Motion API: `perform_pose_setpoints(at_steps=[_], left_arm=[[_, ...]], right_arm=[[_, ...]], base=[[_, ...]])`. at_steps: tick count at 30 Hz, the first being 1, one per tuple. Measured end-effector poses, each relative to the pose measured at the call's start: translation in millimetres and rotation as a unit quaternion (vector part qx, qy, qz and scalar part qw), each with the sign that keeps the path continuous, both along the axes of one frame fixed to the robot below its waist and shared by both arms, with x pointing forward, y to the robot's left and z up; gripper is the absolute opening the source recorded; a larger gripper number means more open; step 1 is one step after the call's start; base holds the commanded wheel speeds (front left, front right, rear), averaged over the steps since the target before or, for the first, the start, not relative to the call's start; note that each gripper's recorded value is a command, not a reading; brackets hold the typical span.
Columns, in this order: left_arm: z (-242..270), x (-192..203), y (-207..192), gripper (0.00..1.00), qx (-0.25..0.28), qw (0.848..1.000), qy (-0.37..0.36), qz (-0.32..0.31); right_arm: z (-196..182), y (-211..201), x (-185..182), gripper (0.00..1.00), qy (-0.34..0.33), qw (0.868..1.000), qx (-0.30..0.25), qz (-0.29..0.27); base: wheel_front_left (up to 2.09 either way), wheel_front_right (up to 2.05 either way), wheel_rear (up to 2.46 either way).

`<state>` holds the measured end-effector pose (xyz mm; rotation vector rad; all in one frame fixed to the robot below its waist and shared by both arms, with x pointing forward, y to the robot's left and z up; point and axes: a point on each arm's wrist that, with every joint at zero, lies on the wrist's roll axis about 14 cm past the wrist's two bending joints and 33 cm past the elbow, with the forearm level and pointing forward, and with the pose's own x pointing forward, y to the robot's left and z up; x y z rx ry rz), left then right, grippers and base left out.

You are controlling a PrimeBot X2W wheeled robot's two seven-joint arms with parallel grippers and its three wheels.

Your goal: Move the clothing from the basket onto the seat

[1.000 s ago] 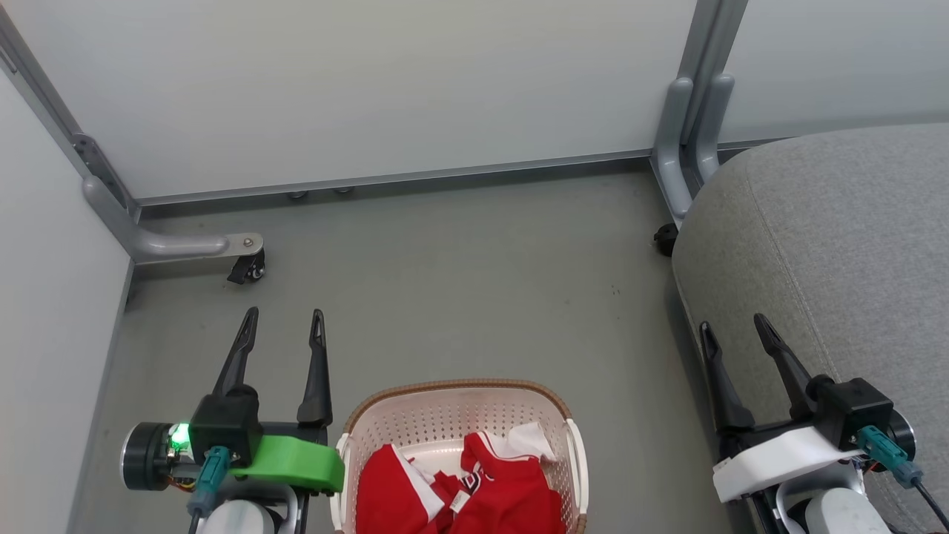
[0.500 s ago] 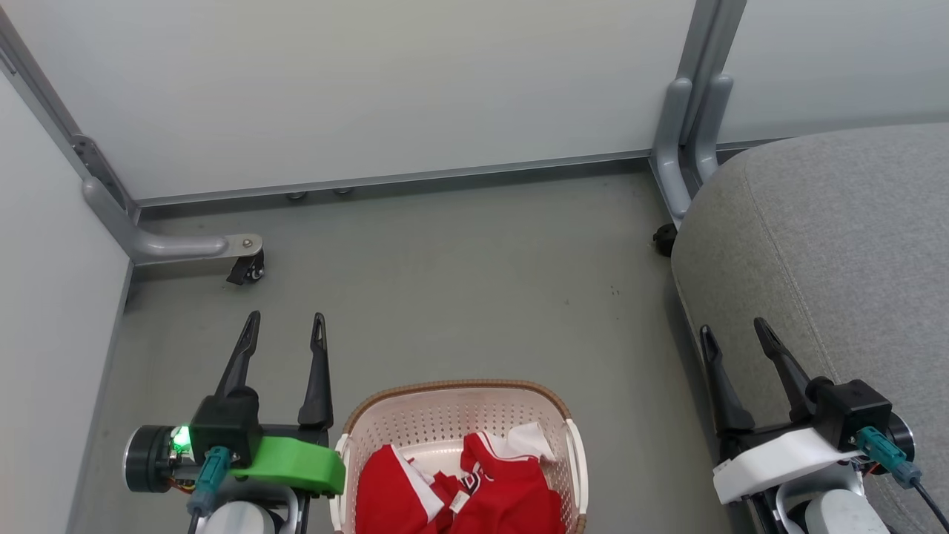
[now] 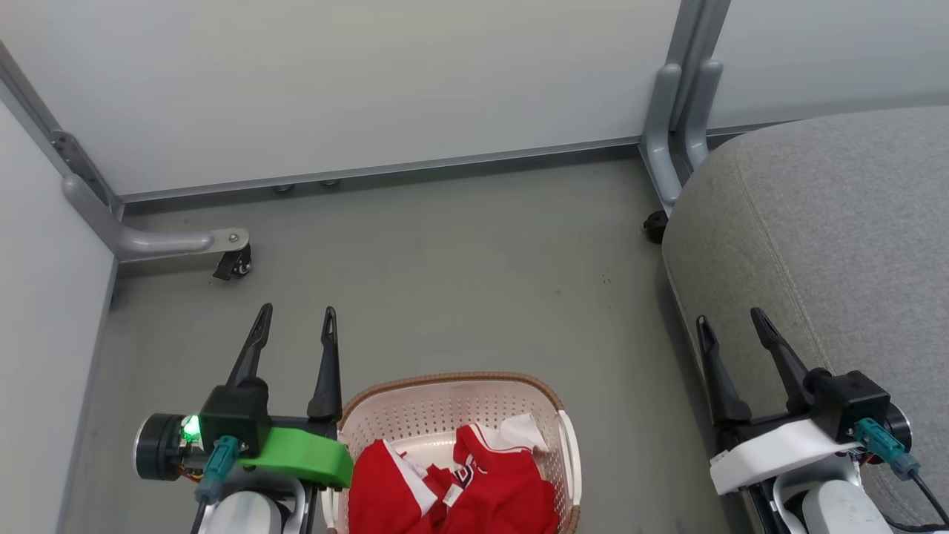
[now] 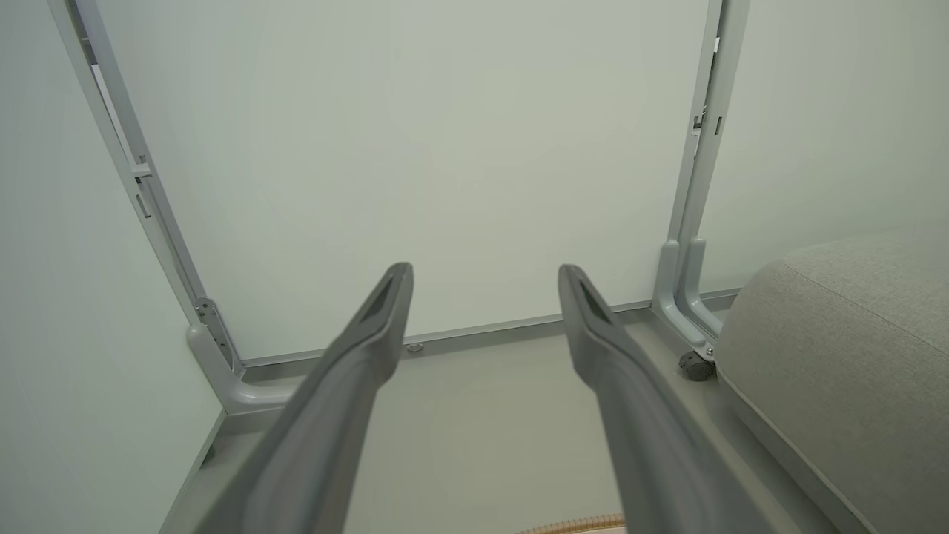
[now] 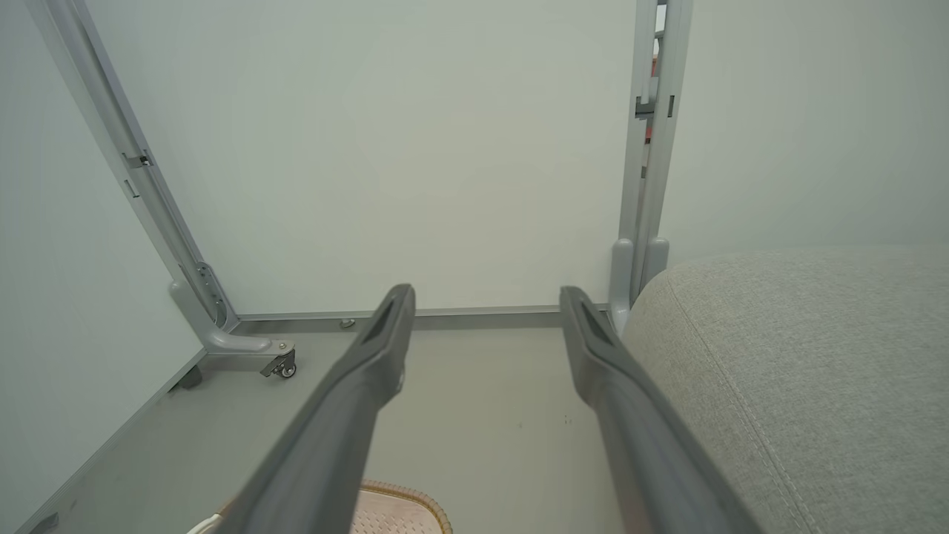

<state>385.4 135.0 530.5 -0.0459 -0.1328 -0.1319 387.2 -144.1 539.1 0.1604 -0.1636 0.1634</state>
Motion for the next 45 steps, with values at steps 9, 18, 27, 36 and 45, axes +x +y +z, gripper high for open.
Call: perform_pose_setpoints(at_steps=[9, 18, 27, 36, 45], left_arm=[[-17.0, 15.7, -30.5, 1.0, 0.012, 0.998, 0.024, -0.054], [-41.9, 38.9, -69.1, 1.0, 0.023, 0.991, 0.054, -0.118], [-71.8, 61.8, -117.8, 1.0, 0.033, 0.977, 0.079, -0.196], [-114.9, 74.8, -151.9, 1.0, 0.047, 0.959, 0.117, -0.255], [-178.8, 82.0, -167.6, 1.0, 0.068, 0.936, 0.179, -0.297]], right_arm=[[2.7, -9.2, 5.5, 1.0, -0.005, 1.0, 0.001, -0.013], [1.8, -24.6, 17.6, 1.0, -0.006, 0.999, 0.002, -0.034], [-3.6, -53.7, 28.0, 1.0, -0.001, 0.997, 0.002, -0.074], [-14.0, -78.7, 33.0, 1.0, 0.012, 0.994, -0.006, -0.108], [-29.3, -91.8, 49.6, 1.0, 0.026, 0.992, -0.015, -0.124]], base=[[0.0, 0.0, 0.0], [0.0, 0.0, 0.0], [0.0, 0.0, 0.0], [0.0, 0.0, 0.0], [0.0, 0.0, 0.0]])
